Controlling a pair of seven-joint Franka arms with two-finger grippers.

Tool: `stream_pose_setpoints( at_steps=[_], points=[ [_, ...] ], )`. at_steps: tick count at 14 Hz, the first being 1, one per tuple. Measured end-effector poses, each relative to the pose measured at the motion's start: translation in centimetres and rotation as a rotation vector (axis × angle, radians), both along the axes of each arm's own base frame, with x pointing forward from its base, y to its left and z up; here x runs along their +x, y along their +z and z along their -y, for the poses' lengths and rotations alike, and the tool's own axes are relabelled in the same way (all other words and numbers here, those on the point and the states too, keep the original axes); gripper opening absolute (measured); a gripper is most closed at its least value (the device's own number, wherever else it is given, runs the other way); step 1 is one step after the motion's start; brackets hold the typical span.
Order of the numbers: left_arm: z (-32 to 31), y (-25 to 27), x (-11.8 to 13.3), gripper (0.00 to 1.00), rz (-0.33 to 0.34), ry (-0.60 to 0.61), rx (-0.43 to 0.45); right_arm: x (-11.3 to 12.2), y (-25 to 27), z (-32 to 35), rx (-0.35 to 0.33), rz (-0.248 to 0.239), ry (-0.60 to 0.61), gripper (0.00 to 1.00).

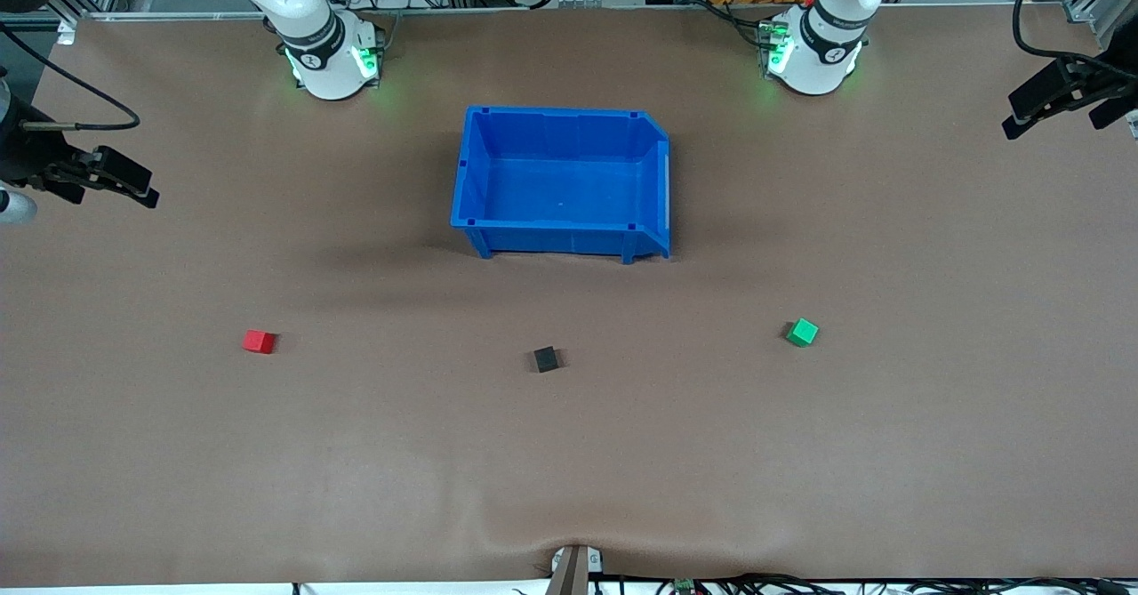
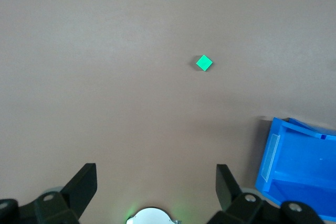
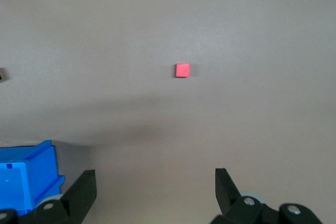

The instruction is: Attach green and red cubes to black cube

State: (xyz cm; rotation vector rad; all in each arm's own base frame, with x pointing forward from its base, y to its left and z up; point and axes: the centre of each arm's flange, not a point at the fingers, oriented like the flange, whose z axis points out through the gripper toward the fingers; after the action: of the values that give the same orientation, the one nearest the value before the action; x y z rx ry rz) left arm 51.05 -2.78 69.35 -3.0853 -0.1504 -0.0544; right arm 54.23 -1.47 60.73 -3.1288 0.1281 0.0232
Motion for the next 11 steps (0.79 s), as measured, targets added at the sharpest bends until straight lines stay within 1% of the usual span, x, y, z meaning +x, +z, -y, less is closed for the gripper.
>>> stream_pose_setpoints(
  at_steps=[11],
  points=[
    [-1.0,0.0,0.0,1.0,-0.002,0.022,-0.001,0.0,-0.1,-0.1,0.001,-0.002,0.001,1.0]
  ],
)
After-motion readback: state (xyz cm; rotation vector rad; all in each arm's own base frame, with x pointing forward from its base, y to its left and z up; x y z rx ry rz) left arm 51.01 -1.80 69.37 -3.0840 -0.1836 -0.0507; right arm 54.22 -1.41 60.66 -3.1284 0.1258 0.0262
